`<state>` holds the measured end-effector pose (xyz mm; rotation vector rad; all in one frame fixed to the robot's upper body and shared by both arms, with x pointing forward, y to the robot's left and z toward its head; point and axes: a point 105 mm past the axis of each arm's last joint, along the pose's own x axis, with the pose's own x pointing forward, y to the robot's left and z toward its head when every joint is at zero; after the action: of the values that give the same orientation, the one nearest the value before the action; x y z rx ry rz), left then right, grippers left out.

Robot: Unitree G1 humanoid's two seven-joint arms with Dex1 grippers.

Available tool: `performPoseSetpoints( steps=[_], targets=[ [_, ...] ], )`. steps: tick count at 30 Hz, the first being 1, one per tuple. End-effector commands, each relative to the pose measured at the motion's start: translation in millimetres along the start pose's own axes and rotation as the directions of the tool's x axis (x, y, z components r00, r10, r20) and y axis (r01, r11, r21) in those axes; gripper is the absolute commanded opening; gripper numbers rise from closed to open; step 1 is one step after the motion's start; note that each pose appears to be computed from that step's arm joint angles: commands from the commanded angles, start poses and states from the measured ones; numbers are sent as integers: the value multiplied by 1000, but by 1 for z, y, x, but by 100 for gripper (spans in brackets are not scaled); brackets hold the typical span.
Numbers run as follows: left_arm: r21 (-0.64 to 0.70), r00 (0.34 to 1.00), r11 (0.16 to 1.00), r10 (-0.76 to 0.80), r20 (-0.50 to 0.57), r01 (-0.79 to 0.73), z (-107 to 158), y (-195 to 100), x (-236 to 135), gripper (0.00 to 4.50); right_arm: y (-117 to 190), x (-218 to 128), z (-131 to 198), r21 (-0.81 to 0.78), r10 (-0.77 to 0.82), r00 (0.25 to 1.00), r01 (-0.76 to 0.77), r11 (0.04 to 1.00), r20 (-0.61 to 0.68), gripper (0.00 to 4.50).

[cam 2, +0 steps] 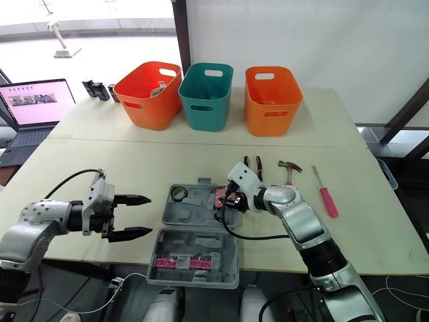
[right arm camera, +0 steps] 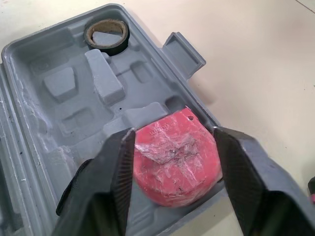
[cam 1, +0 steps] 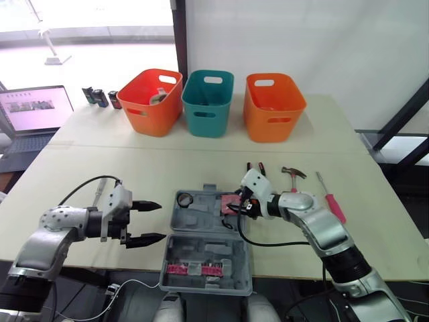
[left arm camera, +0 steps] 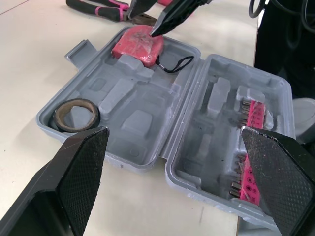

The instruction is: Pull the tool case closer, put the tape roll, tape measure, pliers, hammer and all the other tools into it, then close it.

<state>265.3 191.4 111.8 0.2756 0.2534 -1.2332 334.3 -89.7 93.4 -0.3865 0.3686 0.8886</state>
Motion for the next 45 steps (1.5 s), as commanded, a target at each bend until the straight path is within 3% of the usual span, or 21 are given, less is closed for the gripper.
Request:
performPoseSetpoints(
  steps=[1, 9, 13, 22, 30, 32, 38, 41, 45],
  targets=[
    [32, 1000, 999, -4, 16, 3, 8, -2, 0, 450, -4, -2, 7, -2, -26, 999, 26, 1000, 40, 235],
    [31, 1000, 1000, -5, 15, 5, 8, -2, 0, 450, -1, 2, -1, 52, -41, 998, 38, 998, 56, 235],
    [30, 1000, 1000, -6, 14, 6, 8, -2, 0, 450, 0, 1, 0, 49, -47, 997, 44, 998, 61, 66],
    [30, 1000, 1000, -8, 15, 7, 8, -2, 1, 450, -5, 4, -13, 22, -100, 995, 99, 995, 28, 66],
    [30, 1000, 1000, -8, 15, 8, 8, -4, 1, 450, -6, 9, -74, 137, -131, 958, 170, 976, -255, 66],
    [29, 1000, 1000, -7, 14, 6, 8, -4, 1, 450, 2, 6, -94, 177, -87, 929, 160, 971, -360, 66],
    [29, 1000, 1000, -1, 10, 0, 8, -4, -1, 450, 25, -2, -119, 294, 23, 873, 139, 946, -487, 66],
    [29, 1000, 1000, 3, 11, -3, 8, -3, -2, 450, 28, 4, -115, 303, 16, 886, 142, 942, -463, 66],
    [29, 1000, 1000, 12, 15, -12, 9, -2, -2, 450, 9, 12, -71, 238, -75, 958, 144, 961, -276, 66]
  ],
)
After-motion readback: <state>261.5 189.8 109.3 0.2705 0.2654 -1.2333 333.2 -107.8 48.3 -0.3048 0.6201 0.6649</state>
